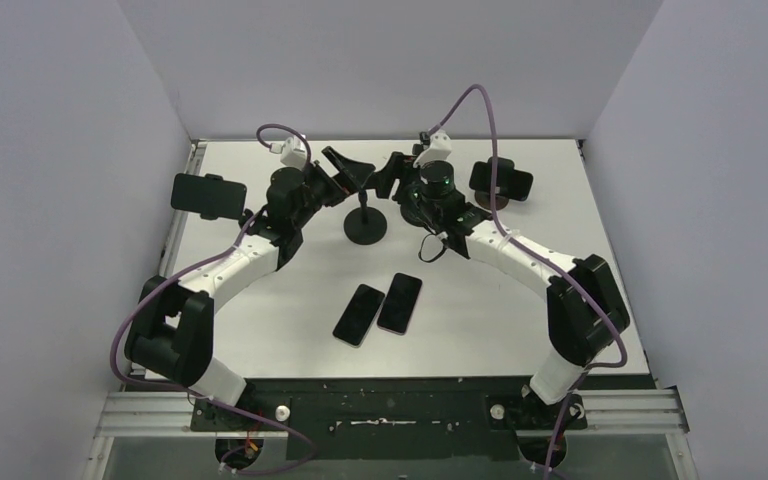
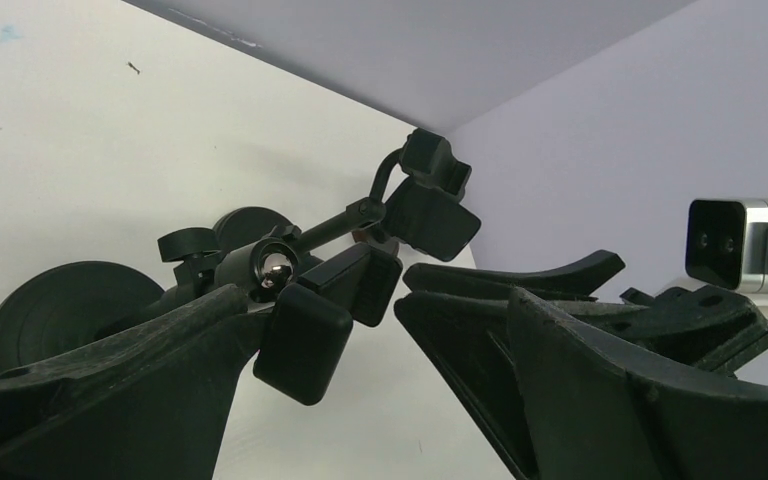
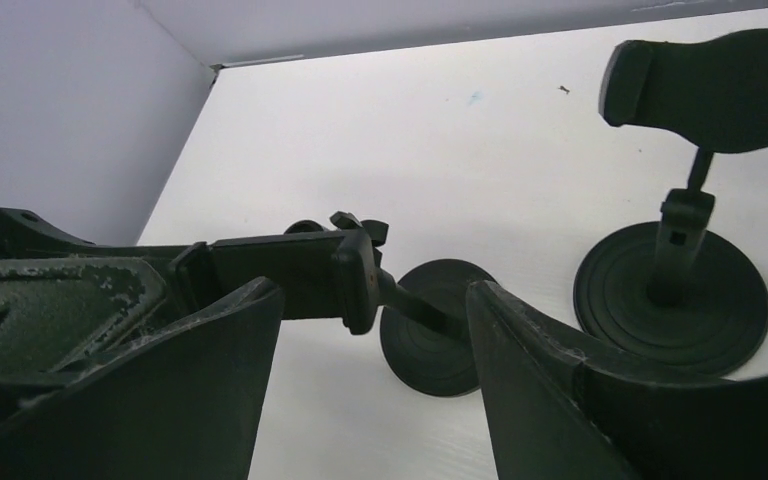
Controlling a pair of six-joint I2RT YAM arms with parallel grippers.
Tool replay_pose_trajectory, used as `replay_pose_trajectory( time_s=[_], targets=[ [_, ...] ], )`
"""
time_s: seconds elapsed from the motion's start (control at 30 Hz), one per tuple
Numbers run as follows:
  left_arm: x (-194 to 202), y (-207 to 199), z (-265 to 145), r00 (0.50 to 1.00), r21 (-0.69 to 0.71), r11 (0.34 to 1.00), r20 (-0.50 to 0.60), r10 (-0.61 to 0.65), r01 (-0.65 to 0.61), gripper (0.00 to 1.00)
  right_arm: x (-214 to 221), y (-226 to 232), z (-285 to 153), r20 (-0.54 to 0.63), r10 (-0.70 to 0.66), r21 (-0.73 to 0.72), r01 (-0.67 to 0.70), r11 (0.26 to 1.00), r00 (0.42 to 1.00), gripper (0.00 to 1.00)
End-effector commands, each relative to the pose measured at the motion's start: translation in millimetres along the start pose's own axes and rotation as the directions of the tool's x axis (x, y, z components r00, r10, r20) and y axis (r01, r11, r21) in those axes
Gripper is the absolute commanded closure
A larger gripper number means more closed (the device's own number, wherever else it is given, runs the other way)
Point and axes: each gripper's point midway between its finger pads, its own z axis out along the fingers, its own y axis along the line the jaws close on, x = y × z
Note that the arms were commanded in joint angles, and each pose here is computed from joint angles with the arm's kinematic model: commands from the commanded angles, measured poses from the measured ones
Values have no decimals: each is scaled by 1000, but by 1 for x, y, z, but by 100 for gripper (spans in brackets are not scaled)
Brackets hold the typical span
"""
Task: Remove the phone from the phone stand
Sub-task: Adjust the phone stand at the center of the board.
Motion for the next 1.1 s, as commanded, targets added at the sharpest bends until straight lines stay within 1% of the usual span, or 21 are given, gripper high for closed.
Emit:
replay_pose_trajectory(
  time_s=[0.0,0.1,0.13,0.23,0.3,0.43,0.47,0.5,0.67,0.9,1.07],
  targets=[
    [-11,-12,-1,1000,25,1000,4,4,-4,3,-30,19,14,66,-5,-66,10,998,998,36],
    [-10,-11,-2,1000,24,1000,5,4,-4,3,-21,14,21,34,-8,-53,10,999,999,45],
    [-10,-11,-2,1000,24,1000,5,4,-4,3,-18,18,21,17,-7,-79,9,997,1000,47],
    [-11,-11,-3,1000,25,1000,6,4,-4,3,-11,17,23,-4,-6,-76,5,997,1000,56],
    [-11,-12,-3,1000,28,1000,6,5,-5,3,-8,13,24,-14,-6,-65,5,998,1000,63],
    [-12,-11,-6,1000,23,1000,13,9,-9,3,-5,4,25,-26,-20,-29,19,999,999,87],
    [-14,-11,-7,1000,19,1000,17,13,-14,3,-5,1,26,-32,-26,-20,26,999,999,96],
    [-15,-9,-9,1000,12,1000,21,17,-18,3,-6,-4,26,-30,-33,7,33,999,999,100],
    [-25,1,-19,998,-33,999,52,34,-32,3,-8,-27,26,-43,-57,96,61,993,997,100],
    [-41,13,-34,994,-80,996,97,41,-33,3,-8,-39,26,-62,-87,144,96,985,994,100],
    [-51,23,-42,988,-165,982,104,112,-94,3,-10,-47,23,-68,-110,186,120,975,992,100]
  ],
)
